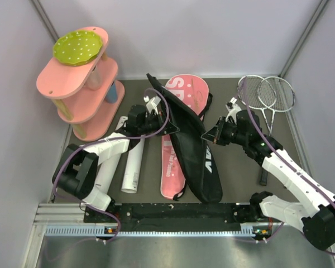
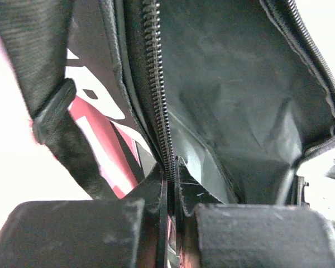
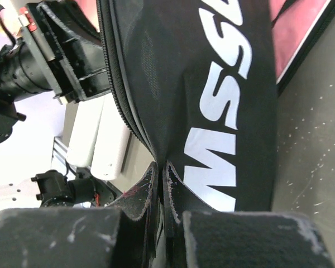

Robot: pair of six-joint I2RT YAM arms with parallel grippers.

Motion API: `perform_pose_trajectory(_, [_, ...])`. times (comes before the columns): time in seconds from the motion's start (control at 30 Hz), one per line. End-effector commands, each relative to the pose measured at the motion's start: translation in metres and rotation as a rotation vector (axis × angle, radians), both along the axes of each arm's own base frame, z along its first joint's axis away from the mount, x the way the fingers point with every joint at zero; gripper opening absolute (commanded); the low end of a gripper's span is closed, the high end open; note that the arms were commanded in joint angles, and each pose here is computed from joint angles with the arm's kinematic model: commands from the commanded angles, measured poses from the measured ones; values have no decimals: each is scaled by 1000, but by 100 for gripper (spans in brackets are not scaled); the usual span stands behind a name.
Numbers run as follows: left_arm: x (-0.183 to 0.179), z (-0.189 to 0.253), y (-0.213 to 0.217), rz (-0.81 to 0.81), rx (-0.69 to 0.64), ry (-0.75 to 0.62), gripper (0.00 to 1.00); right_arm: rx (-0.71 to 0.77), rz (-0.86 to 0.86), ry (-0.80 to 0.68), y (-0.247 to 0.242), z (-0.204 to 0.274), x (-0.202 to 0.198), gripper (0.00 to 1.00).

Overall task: Pack up the badminton gear
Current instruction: Open the racket bag at the center of the board, then pick up the racket from the center of the board.

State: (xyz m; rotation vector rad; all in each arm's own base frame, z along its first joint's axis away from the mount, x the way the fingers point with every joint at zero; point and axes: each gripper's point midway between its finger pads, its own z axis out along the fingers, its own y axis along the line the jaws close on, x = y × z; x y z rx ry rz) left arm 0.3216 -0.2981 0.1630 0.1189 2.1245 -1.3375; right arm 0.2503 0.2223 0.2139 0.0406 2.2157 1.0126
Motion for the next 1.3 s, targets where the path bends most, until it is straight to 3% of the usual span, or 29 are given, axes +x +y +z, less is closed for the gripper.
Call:
perform_pose_trajectory(0.0, [-9, 64, -4, -108, -39, -183, 0, -10, 4, -88, -19, 8, 8, 0])
perform_pose_trajectory(0.13, [-14, 95, 5, -109, 53, -162, 0, -91, 35, -100, -31, 1, 8, 0])
perform_pose_trajectory(0.2, [-4, 113, 11, -37, 106, -173, 0, -177, 20, -71, -43, -8, 10, 11])
perform_pose_trajectory(0.23, [-7, 107, 15, -28, 141, -123, 0, -228, -36, -71, -52, -4, 24, 26])
perform_pose_trajectory(0.33, [-4, 101, 18, -10, 198, -85, 0, -265, -129, -57, -76, 12, 48, 51])
perform_pose_trajectory(0.4, [-1, 97, 19, -15, 228, -69, 0, -255, -210, -59, -98, 23, 65, 60])
perform_pose_trajectory(0.43, [-3, 79, 23, -14, 281, 6, 0, -259, -245, -82, -109, 35, 75, 64])
perform_pose_trajectory(0.53, [-2, 74, 25, -16, 317, 46, 0, -281, -386, -18, -153, 28, 103, 69])
perform_pose_trajectory(0.63, [-5, 81, 27, -11, 309, 40, 0, -130, -393, 60, -176, 18, 116, 69])
perform_pose_trajectory(0.67, [-5, 83, 28, 6, 309, 41, 0, -140, -421, 71, -188, 12, 120, 69])
perform_pose_trajectory(0.8, [-9, 87, 29, 4, 299, 40, 0, -310, -593, 195, -262, -41, 131, 69])
perform_pose_trajectory(0.9, [-13, 78, 22, -42, 280, 85, 0, -433, -700, 272, -310, -71, 132, 58])
perform_pose_trajectory(0.97, [-16, 71, 16, -76, 271, 116, 0, -501, -689, 282, -320, -79, 132, 45])
perform_pose_trajectory(1.03, [-17, 67, 15, -87, 272, 132, 0, -583, -717, 312, -336, -90, 131, 40])
perform_pose_trajectory(1.27, [-13, 68, 21, -53, 303, 122, 0, -696, -739, 373, -366, -118, 143, 41])
